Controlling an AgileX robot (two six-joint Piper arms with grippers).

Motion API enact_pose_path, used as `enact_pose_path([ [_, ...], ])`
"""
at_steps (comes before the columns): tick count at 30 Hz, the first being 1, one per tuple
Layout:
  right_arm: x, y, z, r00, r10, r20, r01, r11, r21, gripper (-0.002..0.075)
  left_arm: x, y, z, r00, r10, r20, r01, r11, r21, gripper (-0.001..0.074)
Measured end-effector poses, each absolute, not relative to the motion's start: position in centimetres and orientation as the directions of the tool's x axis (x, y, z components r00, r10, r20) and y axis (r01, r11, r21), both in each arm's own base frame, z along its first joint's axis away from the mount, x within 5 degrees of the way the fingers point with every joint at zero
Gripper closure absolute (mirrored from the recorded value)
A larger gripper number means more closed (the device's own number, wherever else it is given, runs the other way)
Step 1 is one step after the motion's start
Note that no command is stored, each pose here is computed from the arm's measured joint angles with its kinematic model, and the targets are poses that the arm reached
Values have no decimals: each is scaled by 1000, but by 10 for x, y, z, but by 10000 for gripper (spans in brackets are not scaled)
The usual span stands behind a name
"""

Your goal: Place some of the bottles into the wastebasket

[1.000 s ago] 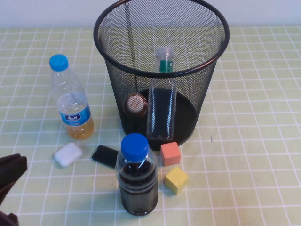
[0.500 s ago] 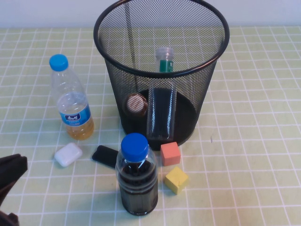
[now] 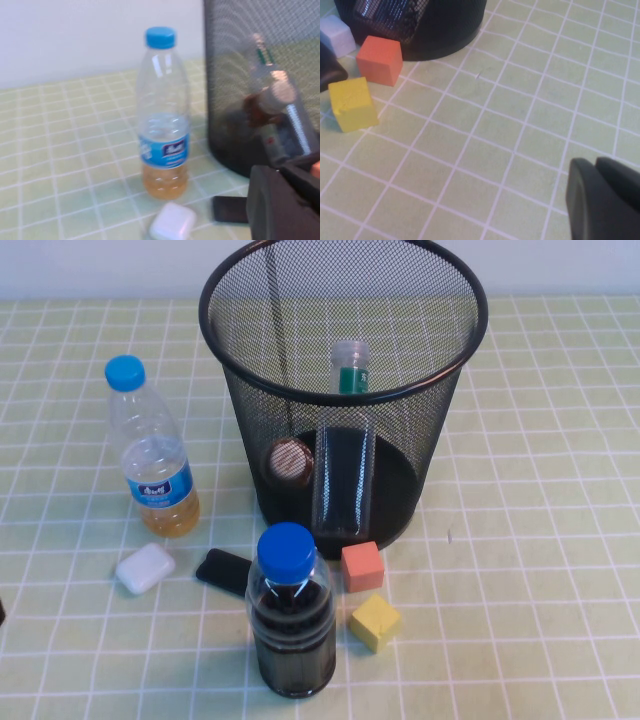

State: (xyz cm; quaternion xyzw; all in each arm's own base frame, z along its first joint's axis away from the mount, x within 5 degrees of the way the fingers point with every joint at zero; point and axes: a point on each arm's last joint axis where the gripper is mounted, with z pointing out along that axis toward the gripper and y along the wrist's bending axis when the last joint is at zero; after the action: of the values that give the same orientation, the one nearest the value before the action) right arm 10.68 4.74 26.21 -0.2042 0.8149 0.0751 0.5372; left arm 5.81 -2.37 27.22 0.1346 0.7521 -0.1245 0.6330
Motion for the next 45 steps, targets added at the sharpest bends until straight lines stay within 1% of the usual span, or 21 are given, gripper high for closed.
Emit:
enact_pose_path([
  [4, 107, 47, 262, -340, -252, -906, -414, 905, -97, 733, 54, -17, 239, -107, 13, -994, 276, 961, -17, 738],
  [7, 107, 47, 262, -340, -252, -906, -414, 905, -97, 733, 52, -13, 212, -109, 2, -994, 228, 973, -23, 738],
  [10, 107, 47, 262, -339, -253, -906, -414, 905, -98, 733, 54, -11, 190, -151, -5, -989, 183, 983, -32, 738],
  [15, 107, 47, 262, -341, -253, -905, -413, 905, -98, 733, 53, -9, 175, -268, 6, -963, 145, 989, -34, 738],
  [17, 107, 47, 262, -341, -253, -905, -413, 905, -98, 733, 52, -9, 173, -286, 8, -958, 143, 989, -35, 738],
  [45, 107, 47, 262, -341, -253, -905, -413, 905, -98, 733, 52, -9, 173, -284, 7, -959, 143, 989, -35, 739],
])
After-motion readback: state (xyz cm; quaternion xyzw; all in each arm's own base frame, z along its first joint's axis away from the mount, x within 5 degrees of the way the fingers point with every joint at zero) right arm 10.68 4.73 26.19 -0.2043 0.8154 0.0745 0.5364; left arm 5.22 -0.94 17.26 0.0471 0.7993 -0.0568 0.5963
